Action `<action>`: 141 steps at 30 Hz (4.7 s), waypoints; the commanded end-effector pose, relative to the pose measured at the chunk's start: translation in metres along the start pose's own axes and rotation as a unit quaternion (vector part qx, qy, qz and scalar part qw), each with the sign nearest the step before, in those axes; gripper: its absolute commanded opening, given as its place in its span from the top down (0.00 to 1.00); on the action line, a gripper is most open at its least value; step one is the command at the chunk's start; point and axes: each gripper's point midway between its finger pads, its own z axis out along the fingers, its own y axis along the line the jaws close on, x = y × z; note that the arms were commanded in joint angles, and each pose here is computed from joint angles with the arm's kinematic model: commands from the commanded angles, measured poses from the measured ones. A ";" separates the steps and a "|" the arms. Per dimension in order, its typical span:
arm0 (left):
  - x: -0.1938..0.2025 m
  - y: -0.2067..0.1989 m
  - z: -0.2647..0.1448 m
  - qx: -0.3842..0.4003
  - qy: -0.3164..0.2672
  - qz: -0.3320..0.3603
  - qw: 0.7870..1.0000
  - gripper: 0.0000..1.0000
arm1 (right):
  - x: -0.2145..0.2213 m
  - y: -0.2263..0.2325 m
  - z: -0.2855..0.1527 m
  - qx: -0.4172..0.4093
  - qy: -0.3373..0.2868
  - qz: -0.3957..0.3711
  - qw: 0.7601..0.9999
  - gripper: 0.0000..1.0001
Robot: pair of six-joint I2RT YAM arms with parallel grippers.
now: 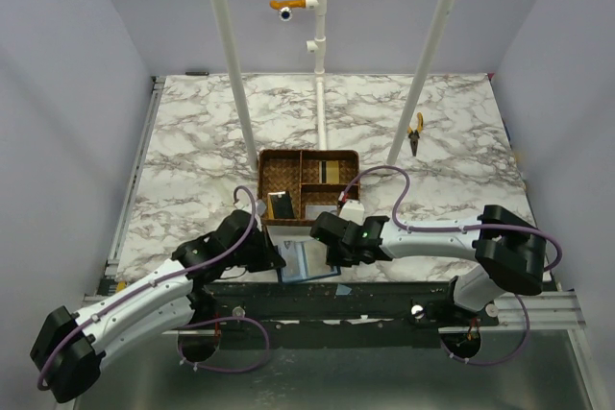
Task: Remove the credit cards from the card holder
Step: Remove the credit card from the card holder, then place the credit card in the storage box, then remove the credit card from the card holder.
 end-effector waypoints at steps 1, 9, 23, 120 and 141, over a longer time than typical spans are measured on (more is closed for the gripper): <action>-0.009 -0.006 -0.012 0.003 -0.017 0.022 1.000 1.00 | -0.002 -0.019 -0.002 0.041 -0.012 -0.026 0.999 0.99; -0.019 -0.027 -0.031 0.027 -0.026 0.047 0.998 1.00 | -0.021 -0.005 -0.028 0.015 -0.038 -0.015 0.999 0.85; -0.069 -0.080 -0.065 0.045 -0.059 0.084 0.994 1.00 | -0.057 -0.023 -0.077 0.012 -0.097 0.025 0.995 0.08; -0.013 0.015 0.026 -0.043 0.034 0.021 0.998 1.00 | -0.027 0.006 -0.025 -0.051 -0.005 -0.011 0.999 0.99; -0.014 0.012 0.045 -0.043 0.050 0.026 0.997 1.00 | -0.012 0.023 -0.008 -0.050 0.020 -0.043 0.998 0.99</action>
